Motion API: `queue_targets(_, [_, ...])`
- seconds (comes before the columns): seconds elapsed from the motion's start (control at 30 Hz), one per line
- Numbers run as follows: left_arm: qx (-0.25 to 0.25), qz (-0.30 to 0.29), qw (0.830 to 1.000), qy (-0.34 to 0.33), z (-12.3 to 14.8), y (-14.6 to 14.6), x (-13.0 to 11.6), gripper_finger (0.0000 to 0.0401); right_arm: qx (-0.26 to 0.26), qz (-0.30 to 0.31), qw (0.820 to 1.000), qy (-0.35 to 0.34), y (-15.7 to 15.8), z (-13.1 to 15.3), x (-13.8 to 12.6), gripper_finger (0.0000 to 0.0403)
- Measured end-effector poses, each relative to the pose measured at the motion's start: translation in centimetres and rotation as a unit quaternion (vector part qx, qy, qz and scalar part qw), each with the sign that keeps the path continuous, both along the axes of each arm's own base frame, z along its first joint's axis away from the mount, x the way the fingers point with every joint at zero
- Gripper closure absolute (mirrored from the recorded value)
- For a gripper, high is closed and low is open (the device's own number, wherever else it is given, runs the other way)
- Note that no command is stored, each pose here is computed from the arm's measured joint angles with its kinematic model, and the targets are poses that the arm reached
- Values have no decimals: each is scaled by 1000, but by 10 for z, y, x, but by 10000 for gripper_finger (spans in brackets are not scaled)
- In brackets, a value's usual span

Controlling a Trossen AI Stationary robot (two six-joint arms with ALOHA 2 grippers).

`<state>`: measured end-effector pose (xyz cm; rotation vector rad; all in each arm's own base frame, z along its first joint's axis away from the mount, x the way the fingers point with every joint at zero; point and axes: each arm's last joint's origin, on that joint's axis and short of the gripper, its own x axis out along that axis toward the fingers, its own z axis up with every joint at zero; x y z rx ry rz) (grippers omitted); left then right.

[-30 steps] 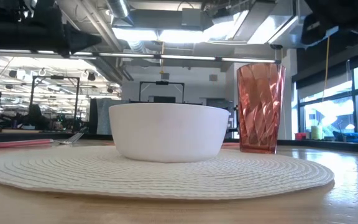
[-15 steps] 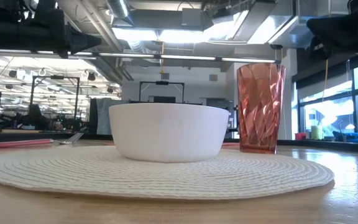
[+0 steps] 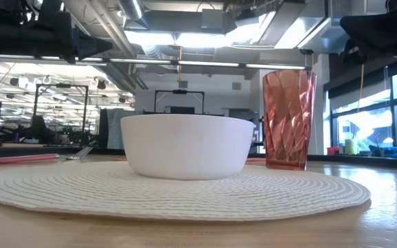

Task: Pick & Place Utensil
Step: Put the pink straw into the brown cup on the mat

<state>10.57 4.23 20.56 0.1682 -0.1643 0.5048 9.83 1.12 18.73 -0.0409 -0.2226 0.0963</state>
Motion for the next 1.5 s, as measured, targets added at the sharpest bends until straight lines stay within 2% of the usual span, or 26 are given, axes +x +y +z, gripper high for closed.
queue_targets(0.23, [0,0,1000,0,0,0,0,396,-3,-2,1000,15,0,-3,1,391])
queue_targets(0.43, [-3,3,1000,-4,0,0,0,399,5,-33,999,38,-2,-7,1,391])
queue_targets(0.63, [-6,8,1000,-2,0,0,0,396,62,-25,996,56,-2,-10,2,391])
queue_targets(0.97, [-9,8,1000,6,-2,1,0,400,62,-25,996,59,-2,-10,2,391])
queue_targets(1.1, [-25,7,999,21,-6,1,1,397,50,-27,996,69,-2,-12,2,391])
queue_targets(1.33, [-41,72,996,16,-7,4,-1,399,49,-27,996,71,-2,-13,2,391])
queue_targets(1.5, [-42,79,996,16,-7,4,-1,394,46,-28,996,77,-2,-14,2,391])
